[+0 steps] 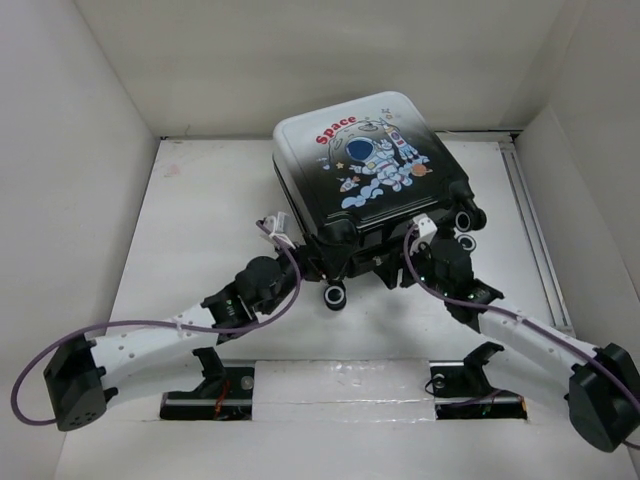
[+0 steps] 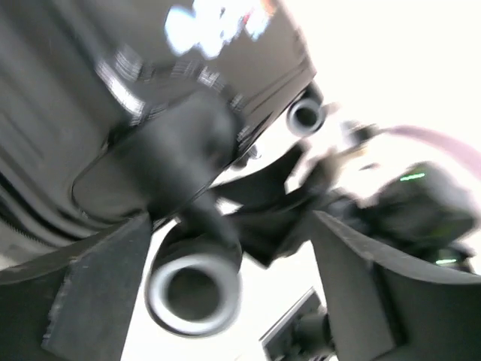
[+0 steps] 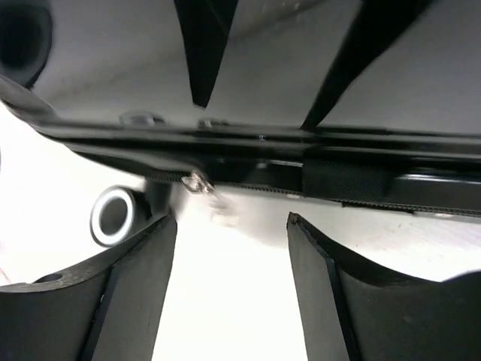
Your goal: Pack the luggage
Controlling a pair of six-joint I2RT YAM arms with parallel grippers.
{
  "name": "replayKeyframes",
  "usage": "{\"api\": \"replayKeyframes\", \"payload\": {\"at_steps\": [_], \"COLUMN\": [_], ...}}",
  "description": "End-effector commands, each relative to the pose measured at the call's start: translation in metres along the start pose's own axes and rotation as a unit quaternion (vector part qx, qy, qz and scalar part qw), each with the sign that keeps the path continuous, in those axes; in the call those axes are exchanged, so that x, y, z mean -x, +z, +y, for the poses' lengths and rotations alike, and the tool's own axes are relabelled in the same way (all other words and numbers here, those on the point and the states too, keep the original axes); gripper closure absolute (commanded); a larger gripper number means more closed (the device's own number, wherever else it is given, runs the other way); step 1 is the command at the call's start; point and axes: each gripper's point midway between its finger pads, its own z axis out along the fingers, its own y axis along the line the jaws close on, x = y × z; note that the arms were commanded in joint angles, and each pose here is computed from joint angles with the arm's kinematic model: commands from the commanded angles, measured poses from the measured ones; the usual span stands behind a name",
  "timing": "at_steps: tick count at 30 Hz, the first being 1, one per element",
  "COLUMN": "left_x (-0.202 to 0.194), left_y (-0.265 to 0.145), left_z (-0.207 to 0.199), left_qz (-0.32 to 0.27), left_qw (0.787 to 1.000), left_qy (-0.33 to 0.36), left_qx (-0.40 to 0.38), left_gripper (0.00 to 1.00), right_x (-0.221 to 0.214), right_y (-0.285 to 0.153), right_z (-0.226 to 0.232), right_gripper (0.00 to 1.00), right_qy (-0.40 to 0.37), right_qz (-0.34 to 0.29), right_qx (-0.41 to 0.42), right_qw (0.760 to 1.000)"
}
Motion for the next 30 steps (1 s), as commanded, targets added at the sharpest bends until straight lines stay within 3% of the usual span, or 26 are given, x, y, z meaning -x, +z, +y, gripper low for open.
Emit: {"api": "replayKeyframes", "payload": {"at_steps": [1, 4, 6, 12, 18, 20, 27, 30], "left_x": [0.06, 0.055, 0.052, 0.019, 0.004, -0.002, -0.016, -0.021], "left_y": [-0.009, -0.01, -0.008, 0.009, 0.014, 0.015, 0.021, 0.021], "left_z": [-0.041, -0.035, -0.028, -0.015, -0.006, -0.005, -0.008, -0.003], "left_qz": [-0.073, -0.055, -0.048, 0.019, 0.047, 0.057, 0.083, 0.089], "left_qw": [0.997, 0.998, 0.999, 0.998, 0.996, 0.995, 0.994, 0.993], "left_qy": [-0.012, 0.002, 0.013, 0.054, 0.064, 0.064, 0.066, 0.063], "left_qx": [-0.031, -0.012, 0.007, 0.037, 0.051, 0.046, 0.035, 0.042], "left_gripper": [0.17, 0.09, 0.08, 0.05, 0.05, 0.08, 0.22, 0.23], "right_x": [0.013, 0.008, 0.014, 0.022, 0.015, 0.019, 0.024, 0.024], "right_y": [0.007, 0.015, 0.018, 0.024, 0.038, 0.041, 0.037, 0.034], "right_z": [0.017, 0.03, 0.041, 0.034, 0.022, 0.021, 0.025, 0.025], "right_gripper": [0.33, 0.33, 0.32, 0.32, 0.34, 0.41, 0.93, 1.0], "right_qy": [-0.038, -0.053, -0.062, -0.065, -0.054, -0.052, -0.029, -0.02], "right_qz": [-0.001, 0.014, -0.009, -0.043, -0.037, -0.053, -0.09, -0.098], "right_qx": [0.072, 0.119, 0.154, 0.136, 0.115, 0.115, 0.125, 0.118], "right_qw": [0.997, 0.991, 0.986, 0.988, 0.991, 0.991, 0.988, 0.988]}}
